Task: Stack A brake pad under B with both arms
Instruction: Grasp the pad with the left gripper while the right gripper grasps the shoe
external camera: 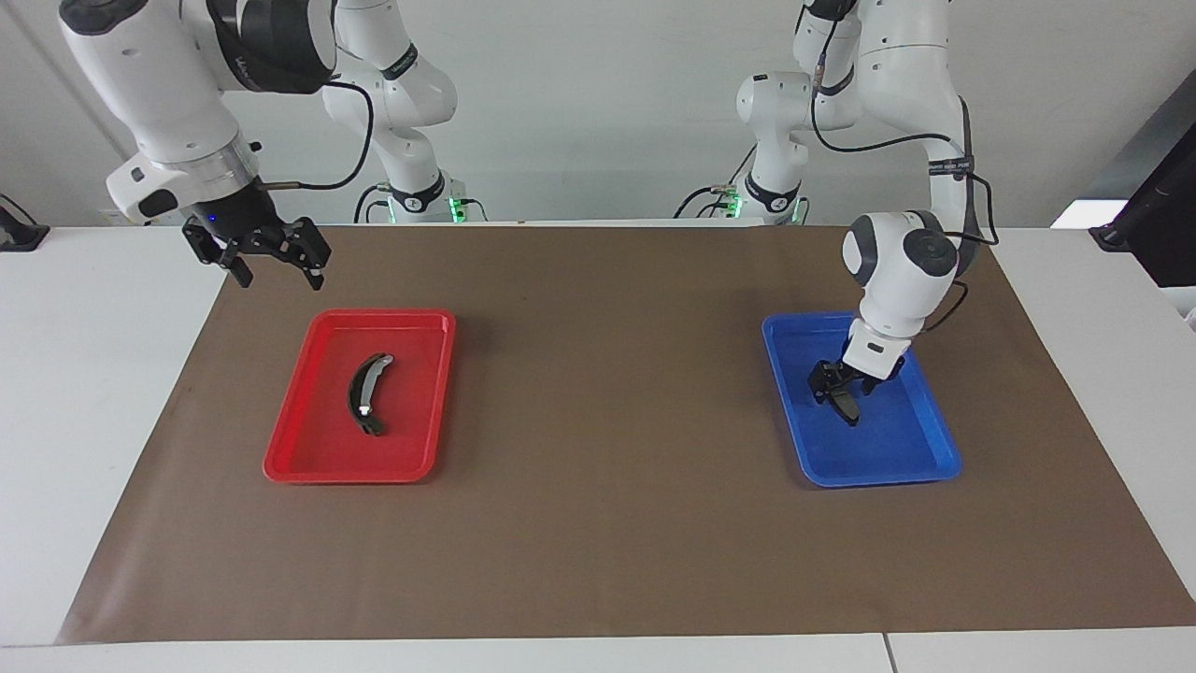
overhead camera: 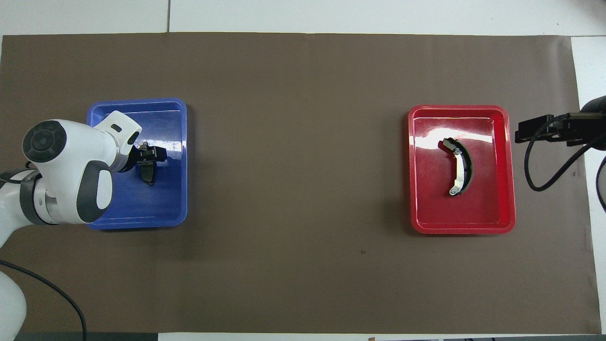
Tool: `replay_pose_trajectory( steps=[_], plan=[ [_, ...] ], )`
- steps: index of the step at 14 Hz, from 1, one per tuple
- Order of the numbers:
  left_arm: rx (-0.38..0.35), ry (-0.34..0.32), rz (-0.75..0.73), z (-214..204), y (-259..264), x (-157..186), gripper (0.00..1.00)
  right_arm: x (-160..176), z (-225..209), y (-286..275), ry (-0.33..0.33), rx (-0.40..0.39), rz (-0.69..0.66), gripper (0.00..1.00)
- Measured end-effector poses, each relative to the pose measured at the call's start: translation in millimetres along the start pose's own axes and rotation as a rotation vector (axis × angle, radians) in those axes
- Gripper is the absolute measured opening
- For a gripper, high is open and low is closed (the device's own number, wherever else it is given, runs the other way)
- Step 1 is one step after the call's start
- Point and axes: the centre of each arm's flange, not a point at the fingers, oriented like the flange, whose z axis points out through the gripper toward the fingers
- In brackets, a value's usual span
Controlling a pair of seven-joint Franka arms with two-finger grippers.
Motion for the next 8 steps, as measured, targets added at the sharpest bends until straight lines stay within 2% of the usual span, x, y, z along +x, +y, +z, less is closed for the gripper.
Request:
replay_pose_trajectory(
  steps=[2, 4, 6, 7, 8],
  plan=[
    [0.001, -0.008, 0.000, 1, 0, -1, 0.93, -1, 34, -6, -0.003, 0.000, -0.012, 1.00],
    [0.006, -0.032, 0.000, 3, -1, -4, 0.71, 6, 78, -11, -0.004, -0.004, -0.024, 1.00],
    [0.007, -0.041, 0.002, 3, 0, -5, 0.45, 10, 126, -12, 0.037, -0.005, -0.046, 1.00],
    [0.007, -0.039, 0.003, 0, 1, -4, 0.39, 7, 150, -11, 0.051, -0.006, -0.059, 1.00],
    [0.006, -0.034, 0.004, -3, 2, -3, 0.39, 3, 172, -9, 0.061, -0.008, -0.068, 1.00]
  ],
)
